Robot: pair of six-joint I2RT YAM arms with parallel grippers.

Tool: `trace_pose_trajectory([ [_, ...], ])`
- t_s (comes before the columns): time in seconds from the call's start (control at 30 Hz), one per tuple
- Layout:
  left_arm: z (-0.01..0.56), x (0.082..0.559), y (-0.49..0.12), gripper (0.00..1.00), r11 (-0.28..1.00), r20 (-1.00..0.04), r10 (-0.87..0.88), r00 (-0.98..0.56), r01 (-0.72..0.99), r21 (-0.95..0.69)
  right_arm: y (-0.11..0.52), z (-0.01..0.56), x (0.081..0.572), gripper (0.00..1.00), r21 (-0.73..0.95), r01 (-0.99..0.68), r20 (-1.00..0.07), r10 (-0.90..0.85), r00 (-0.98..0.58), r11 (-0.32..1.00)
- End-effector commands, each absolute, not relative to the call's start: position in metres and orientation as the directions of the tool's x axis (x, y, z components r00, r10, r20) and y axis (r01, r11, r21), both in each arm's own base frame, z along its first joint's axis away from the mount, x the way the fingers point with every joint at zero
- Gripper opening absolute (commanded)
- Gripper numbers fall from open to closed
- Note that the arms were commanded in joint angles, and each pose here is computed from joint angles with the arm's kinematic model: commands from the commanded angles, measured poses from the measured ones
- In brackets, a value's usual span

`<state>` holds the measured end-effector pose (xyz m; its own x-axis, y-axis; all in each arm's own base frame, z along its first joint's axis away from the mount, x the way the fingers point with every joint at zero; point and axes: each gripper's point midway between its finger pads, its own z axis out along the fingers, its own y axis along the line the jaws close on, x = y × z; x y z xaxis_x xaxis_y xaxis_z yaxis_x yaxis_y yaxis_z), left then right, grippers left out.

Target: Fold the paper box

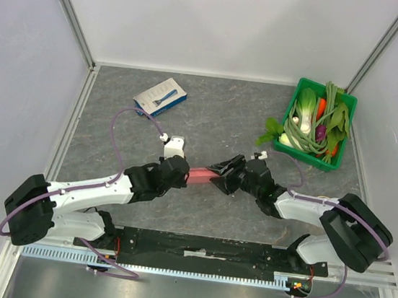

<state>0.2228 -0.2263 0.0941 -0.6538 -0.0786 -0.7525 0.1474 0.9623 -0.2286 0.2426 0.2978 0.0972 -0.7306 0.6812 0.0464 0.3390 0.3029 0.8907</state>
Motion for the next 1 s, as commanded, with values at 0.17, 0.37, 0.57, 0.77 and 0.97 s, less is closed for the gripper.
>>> trace_pose_trajectory([
  [0.17,0.056,0.192,-0.208,0.02,0.982,-0.659,0.032,-0.751,0.147,-0.119,0.302,0.08,0.247,0.57,0.892,0.355,0.071,0.688,-0.722,0.28],
  [0.37,0.059,0.187,-0.213,0.05,0.97,-0.652,0.05,-0.757,0.192,-0.148,0.296,0.067,0.246,0.51,0.878,0.384,0.075,0.71,-0.7,0.286],
  [0.57,0.07,0.172,-0.223,0.52,0.928,-0.645,0.082,-0.76,0.295,-0.229,0.295,0.053,0.245,0.45,0.868,0.404,0.087,0.712,-0.696,0.289],
  [0.77,0.112,0.16,-0.237,0.7,0.841,-0.639,0.069,-0.766,0.389,-0.376,0.295,0.039,0.245,0.43,0.854,0.419,0.084,0.713,-0.697,0.309],
  [0.97,0.164,0.199,-0.229,0.75,0.704,-0.637,-0.111,-0.763,0.392,-0.592,0.295,0.03,0.246,0.4,0.848,0.42,0.073,0.713,-0.698,0.324],
])
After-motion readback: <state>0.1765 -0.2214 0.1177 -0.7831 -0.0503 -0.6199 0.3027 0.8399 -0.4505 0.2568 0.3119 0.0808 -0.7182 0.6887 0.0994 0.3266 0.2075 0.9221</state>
